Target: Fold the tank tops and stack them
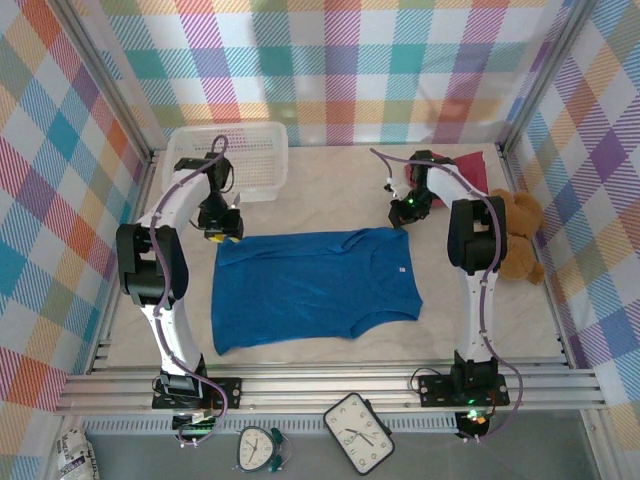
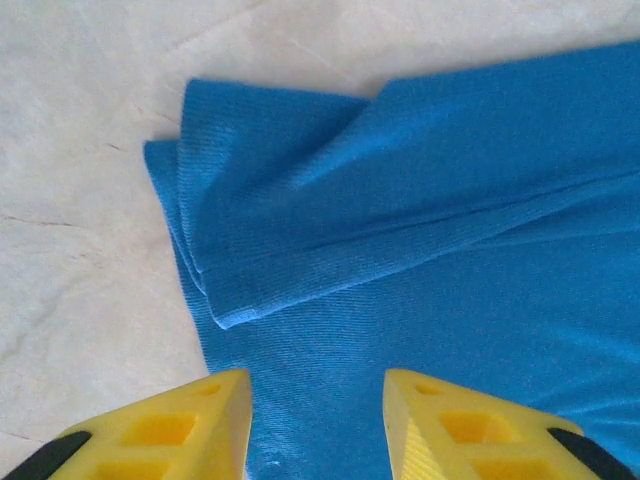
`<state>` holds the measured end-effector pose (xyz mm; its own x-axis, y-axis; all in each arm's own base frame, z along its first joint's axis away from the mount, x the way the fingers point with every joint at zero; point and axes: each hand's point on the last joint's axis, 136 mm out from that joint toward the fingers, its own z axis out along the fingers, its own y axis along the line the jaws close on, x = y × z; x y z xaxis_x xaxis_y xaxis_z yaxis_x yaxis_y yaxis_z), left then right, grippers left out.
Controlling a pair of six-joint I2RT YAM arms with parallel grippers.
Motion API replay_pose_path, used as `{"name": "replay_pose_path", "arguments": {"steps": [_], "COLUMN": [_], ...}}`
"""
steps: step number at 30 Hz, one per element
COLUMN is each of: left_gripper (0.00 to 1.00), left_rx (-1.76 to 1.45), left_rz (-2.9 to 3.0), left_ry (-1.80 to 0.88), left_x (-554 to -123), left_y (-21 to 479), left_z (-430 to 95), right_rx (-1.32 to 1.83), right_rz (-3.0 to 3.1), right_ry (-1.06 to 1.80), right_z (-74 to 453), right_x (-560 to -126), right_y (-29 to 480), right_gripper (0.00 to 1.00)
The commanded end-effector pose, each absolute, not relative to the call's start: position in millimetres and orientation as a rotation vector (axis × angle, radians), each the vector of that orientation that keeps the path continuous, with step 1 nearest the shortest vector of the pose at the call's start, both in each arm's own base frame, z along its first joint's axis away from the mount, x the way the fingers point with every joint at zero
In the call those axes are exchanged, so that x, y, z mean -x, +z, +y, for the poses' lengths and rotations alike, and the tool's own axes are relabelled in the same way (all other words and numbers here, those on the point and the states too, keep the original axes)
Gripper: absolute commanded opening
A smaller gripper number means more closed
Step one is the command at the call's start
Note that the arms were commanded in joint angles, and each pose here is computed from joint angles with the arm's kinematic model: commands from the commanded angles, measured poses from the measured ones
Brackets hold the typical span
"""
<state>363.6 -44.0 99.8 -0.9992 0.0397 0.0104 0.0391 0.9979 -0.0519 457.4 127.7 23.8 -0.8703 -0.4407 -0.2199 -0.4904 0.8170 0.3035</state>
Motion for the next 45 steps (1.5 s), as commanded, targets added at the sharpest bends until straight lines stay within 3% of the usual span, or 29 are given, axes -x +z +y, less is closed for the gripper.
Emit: {"name": "replay_pose_path", "arguments": {"steps": [1, 8, 19, 34, 40, 45], "left_gripper": [0.38, 0.36, 0.32, 0.30, 0.29, 0.29], "left_rx": [0.029, 0.030, 0.050, 0.122, 0.136, 0.152], "left_rz": [-3.129, -3.127, -3.118, -3.096, -3.074, -3.053], "left_ry": [0.114, 0.140, 0.235, 0.268, 0.280, 0.243], "left_x": [-355, -351, -351, -341, -334, -333], "left_y": [102, 98, 98, 99, 97, 90], "left_z": [-48, -50, -64, -82, -83, -77], "right_rx": [0.739, 0.761, 0.782, 1.028, 1.222, 1.292], "right_rz": [2.706, 2.526, 2.398, 2.247, 2.251, 2.239], "right_ry": [0.575, 0.606, 0.510, 0.582, 0.380, 0.121], "right_z": [142, 152, 143, 155, 150, 132], "right_x": [-468, -467, -443, -371, -341, -345], "right_y": [61, 97, 112, 110, 83, 72], "right_gripper": [0.02, 0.00, 0.00, 0.00, 0.00, 0.00]}}
